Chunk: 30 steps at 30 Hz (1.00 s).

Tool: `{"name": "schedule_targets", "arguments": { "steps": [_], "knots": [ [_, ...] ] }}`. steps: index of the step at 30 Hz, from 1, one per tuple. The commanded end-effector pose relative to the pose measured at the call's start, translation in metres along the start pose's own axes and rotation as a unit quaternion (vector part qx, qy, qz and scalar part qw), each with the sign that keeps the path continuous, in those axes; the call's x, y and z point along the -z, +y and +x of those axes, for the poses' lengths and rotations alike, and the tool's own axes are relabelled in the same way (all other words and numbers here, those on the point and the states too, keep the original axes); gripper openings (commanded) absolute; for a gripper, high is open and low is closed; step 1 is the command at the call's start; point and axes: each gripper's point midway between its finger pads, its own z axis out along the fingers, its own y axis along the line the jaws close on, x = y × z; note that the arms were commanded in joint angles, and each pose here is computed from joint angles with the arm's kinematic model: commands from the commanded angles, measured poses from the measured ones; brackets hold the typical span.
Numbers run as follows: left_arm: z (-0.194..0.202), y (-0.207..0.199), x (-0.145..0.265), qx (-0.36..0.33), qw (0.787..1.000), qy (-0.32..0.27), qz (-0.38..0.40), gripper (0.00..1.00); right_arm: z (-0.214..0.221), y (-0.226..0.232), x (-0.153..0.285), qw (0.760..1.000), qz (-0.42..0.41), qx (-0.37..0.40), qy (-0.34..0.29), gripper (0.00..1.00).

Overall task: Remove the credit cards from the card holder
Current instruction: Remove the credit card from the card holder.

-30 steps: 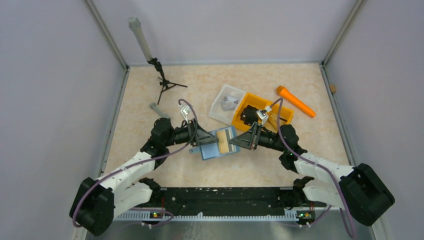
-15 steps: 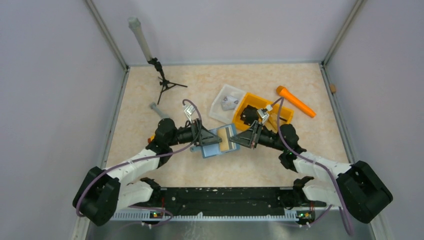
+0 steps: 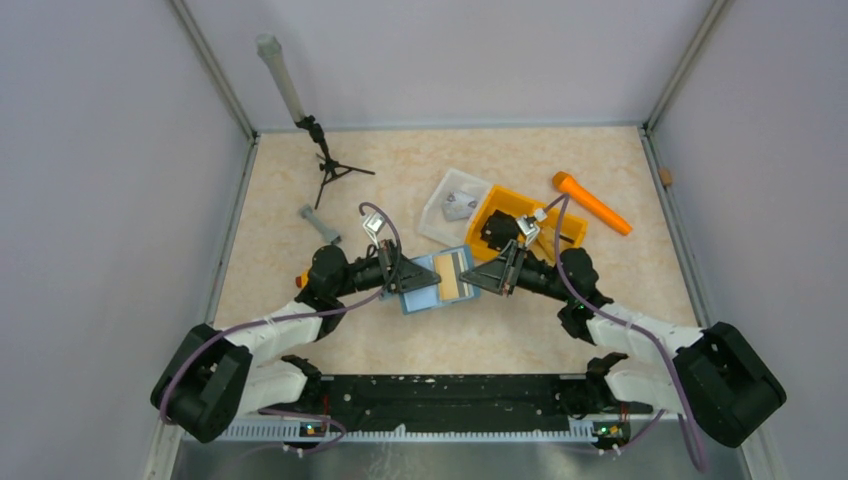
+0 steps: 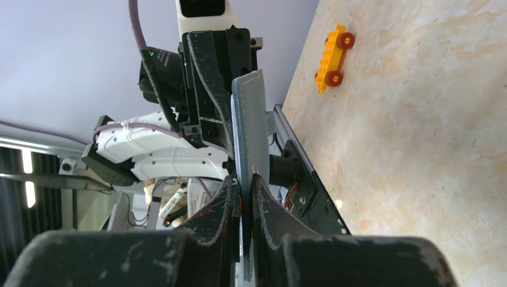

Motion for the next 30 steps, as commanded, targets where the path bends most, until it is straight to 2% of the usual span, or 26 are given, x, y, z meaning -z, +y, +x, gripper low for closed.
{"name": "schedule_targets", "arguments": {
  "steps": [1, 3, 4, 7, 8, 20, 27, 28, 30],
  "knots": [
    [-0.002, -0.052, -0.005, -0.063, 0.994, 0.002, 0.092, 0.16, 0.02, 0.012, -0.008, 0.998, -0.012, 0.02, 0.05, 0.0],
    [-0.001, -0.054, -0.005, -0.065, 0.993, 0.006, 0.097, 0.25, 0.021, 0.013, -0.009, 0.998, -0.014, 0.021, 0.055, 0.0],
    [-0.001, -0.054, -0.005, -0.066, 0.993, 0.008, 0.097, 0.24, 0.021, 0.014, -0.01, 0.998, -0.014, 0.022, 0.057, 0.0],
    [0.0, -0.054, -0.006, -0.068, 0.993, 0.012, 0.095, 0.03, 0.02, 0.013, -0.011, 0.998, -0.012, 0.024, 0.058, 0.0],
    [-0.001, -0.052, -0.007, -0.069, 0.993, 0.012, 0.091, 0.0, 0.02, 0.013, -0.011, 0.998, -0.01, 0.024, 0.056, 0.0],
    [-0.001, -0.025, 0.012, -0.081, 0.996, 0.001, 0.032, 0.0, -0.007, -0.004, 0.015, 0.998, 0.05, 0.042, -0.008, 0.0],
    [0.002, -0.019, 0.013, -0.075, 0.997, 0.011, 0.018, 0.0, -0.007, 0.004, 0.014, 0.999, 0.02, 0.032, -0.008, 0.0],
    [0.003, -0.016, 0.012, -0.072, 0.997, 0.011, 0.015, 0.02, -0.007, 0.007, 0.014, 0.999, 0.011, 0.03, -0.012, 0.0],
    [0.002, -0.013, 0.011, -0.069, 0.998, 0.01, 0.01, 0.21, -0.008, 0.01, 0.013, 1.0, 0.0, 0.024, -0.015, 0.0]
  ]
}}
